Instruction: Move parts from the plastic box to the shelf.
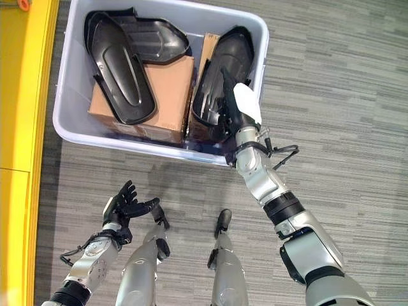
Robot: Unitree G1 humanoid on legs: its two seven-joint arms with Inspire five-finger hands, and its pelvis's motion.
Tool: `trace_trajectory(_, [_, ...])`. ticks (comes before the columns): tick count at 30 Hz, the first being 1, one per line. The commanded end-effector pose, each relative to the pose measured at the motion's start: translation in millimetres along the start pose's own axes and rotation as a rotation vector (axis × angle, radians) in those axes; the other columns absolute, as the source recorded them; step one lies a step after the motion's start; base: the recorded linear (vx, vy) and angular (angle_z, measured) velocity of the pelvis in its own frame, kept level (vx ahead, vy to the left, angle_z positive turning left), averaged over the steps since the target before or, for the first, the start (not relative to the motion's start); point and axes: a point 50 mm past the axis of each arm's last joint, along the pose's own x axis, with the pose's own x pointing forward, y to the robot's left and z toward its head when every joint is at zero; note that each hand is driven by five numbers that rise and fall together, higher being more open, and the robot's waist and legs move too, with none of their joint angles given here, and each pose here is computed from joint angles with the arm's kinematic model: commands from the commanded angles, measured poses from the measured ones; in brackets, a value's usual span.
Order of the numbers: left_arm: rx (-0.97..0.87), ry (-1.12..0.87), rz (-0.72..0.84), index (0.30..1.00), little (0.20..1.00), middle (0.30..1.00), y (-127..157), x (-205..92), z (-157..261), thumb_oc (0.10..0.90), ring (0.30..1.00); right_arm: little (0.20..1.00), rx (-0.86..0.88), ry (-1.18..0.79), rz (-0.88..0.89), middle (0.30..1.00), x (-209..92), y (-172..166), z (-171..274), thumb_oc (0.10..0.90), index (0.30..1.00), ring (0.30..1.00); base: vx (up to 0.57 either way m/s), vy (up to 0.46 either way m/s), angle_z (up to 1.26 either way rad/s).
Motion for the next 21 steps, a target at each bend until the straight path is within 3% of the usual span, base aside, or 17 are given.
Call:
trace_trajectory(1, [0.036,-0.103,-0.024,1.0,1.0,1.0,-0.7,-6.8,12.6,0.9,1.0,1.0,-0.02,-0.224,-0.25,1.0,22.1,-56.2,52.8,0.9,1.0,1.0,0.04,-0.003,0.08])
trace_trajectory(21, [0.045,-0.142,-0.027,1.0,1.0,1.0,-5.8,-3.7,25.1,0.9,1.0,1.0,0.038,-0.167,-0.178,1.0,19.1,-35.0,44.6,0.9,1.0,1.0,0.01,0.0,0.02])
